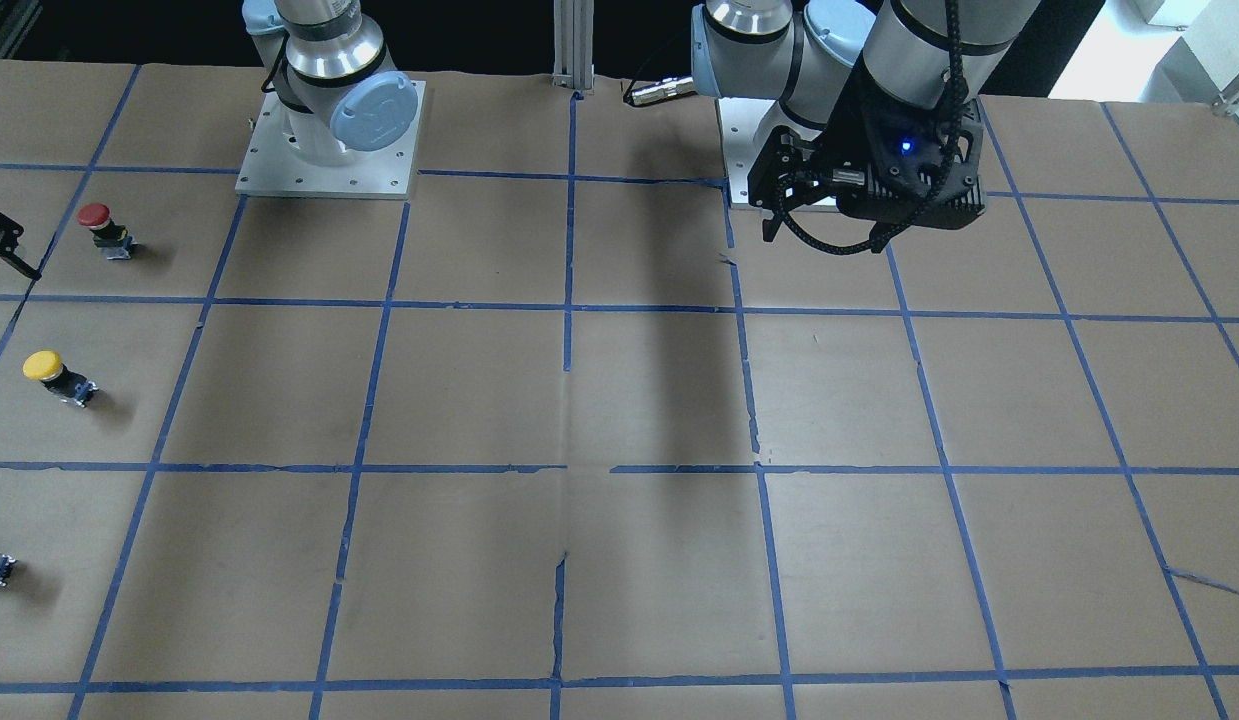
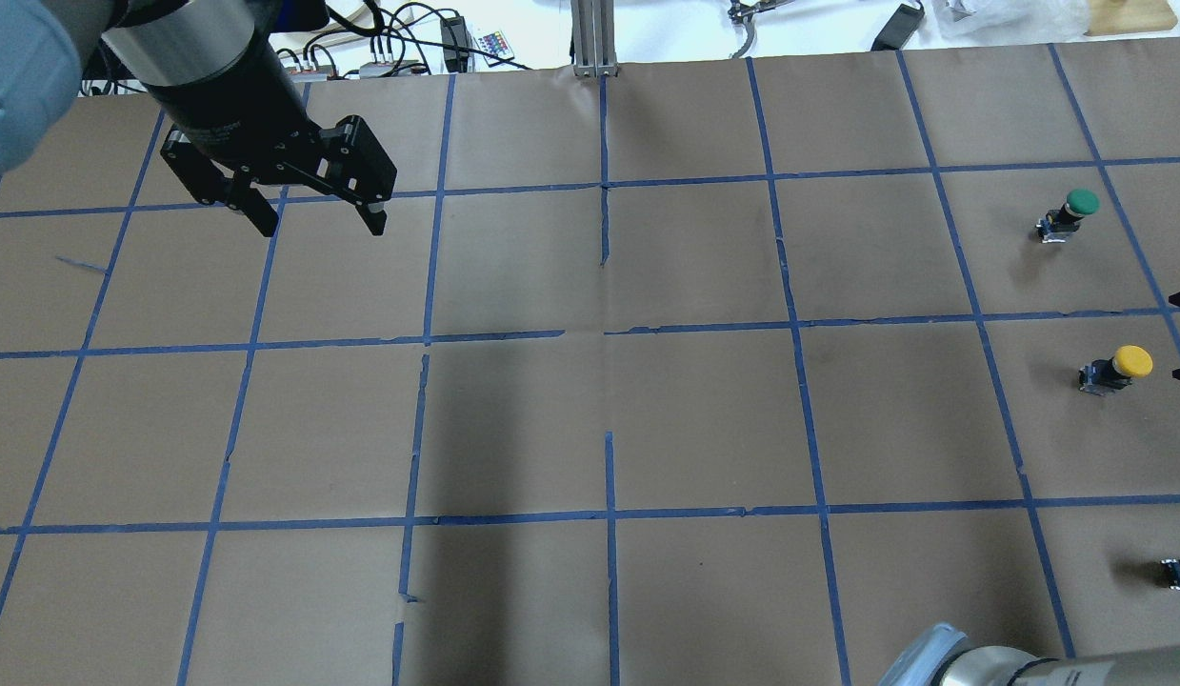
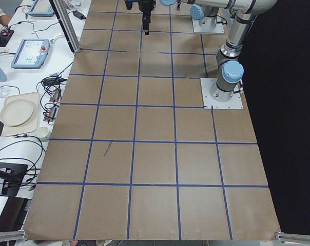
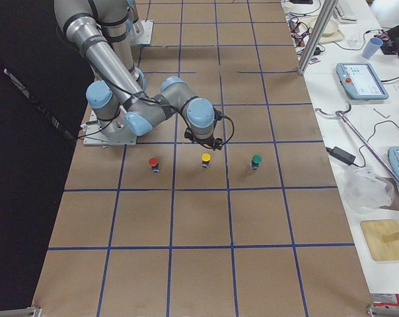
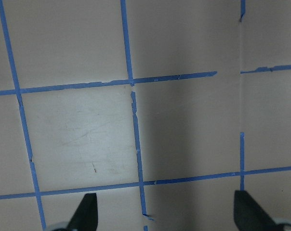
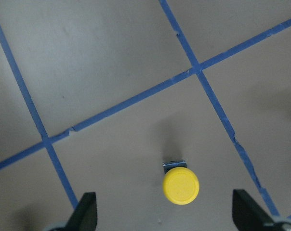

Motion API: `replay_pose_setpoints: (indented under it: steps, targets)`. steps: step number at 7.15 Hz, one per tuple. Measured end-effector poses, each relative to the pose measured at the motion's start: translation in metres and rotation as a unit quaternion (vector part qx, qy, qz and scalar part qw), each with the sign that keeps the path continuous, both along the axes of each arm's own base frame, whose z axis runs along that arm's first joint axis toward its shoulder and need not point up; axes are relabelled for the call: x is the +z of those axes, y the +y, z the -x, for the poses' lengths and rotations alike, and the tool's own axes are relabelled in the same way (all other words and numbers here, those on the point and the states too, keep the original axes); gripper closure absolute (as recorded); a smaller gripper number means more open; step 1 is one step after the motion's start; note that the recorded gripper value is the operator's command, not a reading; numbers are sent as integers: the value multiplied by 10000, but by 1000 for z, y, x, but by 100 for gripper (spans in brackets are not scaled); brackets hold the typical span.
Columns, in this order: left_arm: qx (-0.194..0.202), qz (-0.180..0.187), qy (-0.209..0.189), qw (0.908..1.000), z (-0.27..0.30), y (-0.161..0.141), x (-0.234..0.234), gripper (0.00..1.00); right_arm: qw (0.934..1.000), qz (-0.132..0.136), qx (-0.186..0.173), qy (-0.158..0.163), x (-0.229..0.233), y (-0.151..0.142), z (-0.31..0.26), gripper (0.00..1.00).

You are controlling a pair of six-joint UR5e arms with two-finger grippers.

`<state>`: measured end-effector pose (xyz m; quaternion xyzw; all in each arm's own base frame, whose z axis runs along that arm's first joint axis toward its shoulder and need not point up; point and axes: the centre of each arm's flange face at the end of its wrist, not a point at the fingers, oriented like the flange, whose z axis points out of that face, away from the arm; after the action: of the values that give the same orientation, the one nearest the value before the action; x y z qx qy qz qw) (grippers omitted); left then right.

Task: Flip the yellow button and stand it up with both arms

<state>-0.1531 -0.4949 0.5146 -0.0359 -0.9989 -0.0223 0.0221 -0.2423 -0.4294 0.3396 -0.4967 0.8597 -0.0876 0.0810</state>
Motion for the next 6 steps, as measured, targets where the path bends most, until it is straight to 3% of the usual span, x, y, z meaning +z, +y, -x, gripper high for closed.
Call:
replay_pose_setpoints:
  steps: [1, 2, 3, 4, 5, 6]
  targets:
    - [-2, -3, -2, 10000, 0, 0, 0, 0, 9963, -284, -812, -15, 25, 6, -29, 0]
    - [-5, -7, -15, 10000, 0, -1, -1, 0, 9852, -567, -1615, 97, 45, 10, -59, 0]
    - [-11, -6, -44, 10000, 0, -1, 0, 0, 9648, -837, -2477, 271, 62, 13, -90, 0]
    - [-24, -16, -75, 10000, -1, 0, 0, 0, 9351, -1084, -3350, 393, 76, 18, -125, 0]
    - [-26, -23, -94, 9999, -3, 2, 0, 0, 8928, -1332, -4279, 452, 87, 22, -166, 0]
    - [-8, -20, -106, 9999, -6, 2, 1, 0, 8583, -1467, -4891, 506, 97, 23, -207, 0]
